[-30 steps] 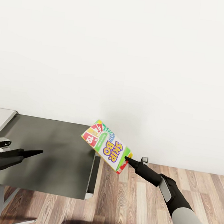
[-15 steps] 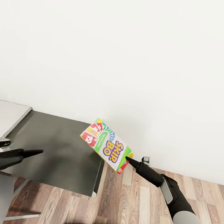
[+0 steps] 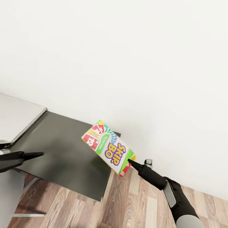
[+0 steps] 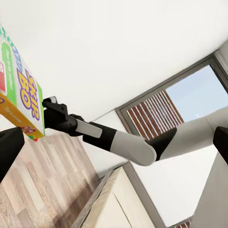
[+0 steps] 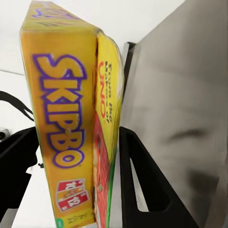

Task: Put all the toys in the child's room - the three board games (two on the bed and one on the table), the two jigsaw puzzles on the table, and the tennis ball on the table - inside the toy box on the table in the child's room.

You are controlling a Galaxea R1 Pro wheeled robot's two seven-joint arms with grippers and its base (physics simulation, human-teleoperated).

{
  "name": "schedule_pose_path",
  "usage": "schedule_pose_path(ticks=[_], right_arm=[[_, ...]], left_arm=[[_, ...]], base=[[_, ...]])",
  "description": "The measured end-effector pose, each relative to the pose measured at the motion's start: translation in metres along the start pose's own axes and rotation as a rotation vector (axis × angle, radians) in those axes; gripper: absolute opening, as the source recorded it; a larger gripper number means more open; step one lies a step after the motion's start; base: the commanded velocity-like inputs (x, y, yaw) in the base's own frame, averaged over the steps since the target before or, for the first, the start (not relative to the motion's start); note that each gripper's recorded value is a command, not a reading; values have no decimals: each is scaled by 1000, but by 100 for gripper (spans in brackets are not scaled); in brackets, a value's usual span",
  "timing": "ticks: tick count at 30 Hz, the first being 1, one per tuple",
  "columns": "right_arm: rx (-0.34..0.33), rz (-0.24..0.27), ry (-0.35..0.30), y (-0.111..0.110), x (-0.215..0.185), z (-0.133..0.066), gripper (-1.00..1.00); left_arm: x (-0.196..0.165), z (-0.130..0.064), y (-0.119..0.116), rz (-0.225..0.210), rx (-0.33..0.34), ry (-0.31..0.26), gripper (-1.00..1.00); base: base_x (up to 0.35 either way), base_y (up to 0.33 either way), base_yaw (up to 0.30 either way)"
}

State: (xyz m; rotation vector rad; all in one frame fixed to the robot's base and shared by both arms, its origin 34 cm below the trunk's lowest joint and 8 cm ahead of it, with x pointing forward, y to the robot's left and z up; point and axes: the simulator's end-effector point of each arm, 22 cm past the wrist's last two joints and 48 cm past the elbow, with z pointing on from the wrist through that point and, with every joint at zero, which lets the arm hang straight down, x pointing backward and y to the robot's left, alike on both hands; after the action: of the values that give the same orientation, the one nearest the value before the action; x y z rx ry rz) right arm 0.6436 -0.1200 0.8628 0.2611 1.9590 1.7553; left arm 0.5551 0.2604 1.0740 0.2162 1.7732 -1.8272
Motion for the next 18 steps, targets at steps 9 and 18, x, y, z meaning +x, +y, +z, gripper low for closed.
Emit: schedule_pose_path(ticks=[9,18], right_arm=[[-5,-13,1,6,-2,1,-100],[-17,-51,0,18,-10,3,-100]], left_arm=[[-16,-9,-9,25,-29,35,100],[-57,-20,-26,79,-80,89,100]], base=[[0,0,208],[0,0,210]])
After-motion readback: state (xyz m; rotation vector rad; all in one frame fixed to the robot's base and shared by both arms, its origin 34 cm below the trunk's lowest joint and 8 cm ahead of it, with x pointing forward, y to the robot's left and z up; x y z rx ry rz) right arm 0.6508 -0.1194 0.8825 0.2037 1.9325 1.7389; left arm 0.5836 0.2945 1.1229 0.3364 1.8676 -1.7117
